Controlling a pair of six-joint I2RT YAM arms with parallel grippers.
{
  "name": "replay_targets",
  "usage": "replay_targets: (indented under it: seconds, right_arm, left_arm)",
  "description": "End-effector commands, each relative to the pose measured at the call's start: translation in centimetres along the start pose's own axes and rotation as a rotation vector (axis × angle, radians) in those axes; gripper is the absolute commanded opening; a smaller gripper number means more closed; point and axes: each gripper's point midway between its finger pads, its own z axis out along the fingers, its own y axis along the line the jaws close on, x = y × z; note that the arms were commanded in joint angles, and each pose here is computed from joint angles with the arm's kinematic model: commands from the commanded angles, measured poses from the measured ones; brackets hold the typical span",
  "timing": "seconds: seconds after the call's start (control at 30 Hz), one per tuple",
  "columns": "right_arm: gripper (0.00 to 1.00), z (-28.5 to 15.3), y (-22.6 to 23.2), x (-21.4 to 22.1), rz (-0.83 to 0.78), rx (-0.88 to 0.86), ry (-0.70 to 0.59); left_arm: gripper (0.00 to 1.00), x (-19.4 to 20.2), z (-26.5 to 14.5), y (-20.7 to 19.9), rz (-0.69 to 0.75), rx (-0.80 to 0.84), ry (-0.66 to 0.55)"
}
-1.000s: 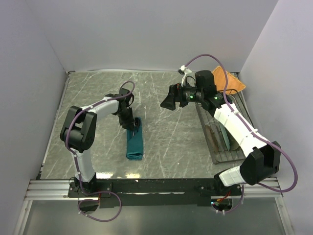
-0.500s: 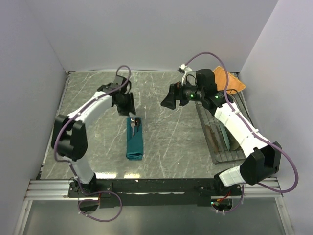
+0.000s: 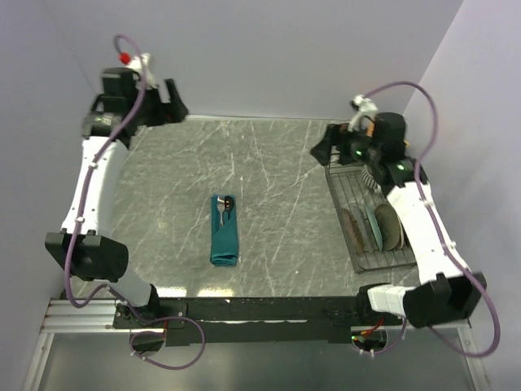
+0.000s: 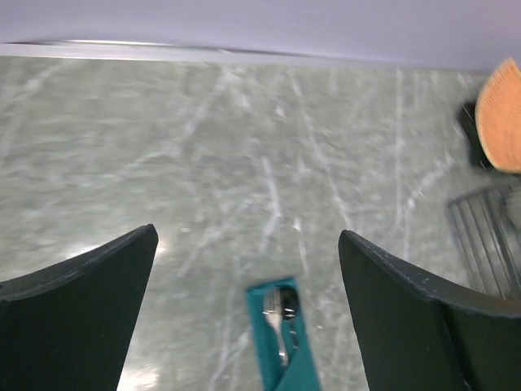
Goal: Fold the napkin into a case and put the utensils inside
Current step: Reset both arms
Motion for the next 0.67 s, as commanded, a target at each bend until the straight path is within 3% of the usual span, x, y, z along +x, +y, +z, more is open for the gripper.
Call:
replay_targets:
  seconds: [0.0,0.1,0.17,0.2,0.27,0.3,0.5,0.63]
  right_arm:
    - [1.0,-3.7,-4.1,2.2,0.056,0.175,-0.015]
    - [1.0,-5.1,-6.5,5.9,0.081,0.279,0.03]
    - [1.0,-5.9,-6.8,7.8,0.08,0.311,0.045]
    - [1.0,-5.9,-7.4,10.1,0.097,0.334,0.086]
    - [1.0,-6.5,-7.4,11.5,0.094,0.343,0.077]
    - [1.0,-6.4,-7.6,13.3,0.106,0.347,0.105]
    - [1.0,-7.2,-7.3,14.4,0.087,0.349,0.087]
    - [1.0,-6.9,-7.0,13.3,0.062,0.322,0.073]
  left_arm:
    - [0.99,2.6,-0.9,5.9,-0.051,-0.023,0.156]
    - [0.99,7.4,-0.8,8.8,-0.066,-0.078,0.298]
    - [0.99,9.6,-1.4,9.9,-0.045,-0.111,0.332]
    - [0.99,13.2,-1.3,10.8,-0.062,-0.129,0.406]
    - [0.99,14.2,-2.0,11.4,-0.005,-0.149,0.37]
    - [0.99,17.1,-2.1,12.0,-0.009,-0.164,0.415]
    - [0.99,20.1,-3.6,12.7,0.069,-0.186,0.413]
    - [1.0,17.5,-4.2,12.0,0.083,-0.186,0.31]
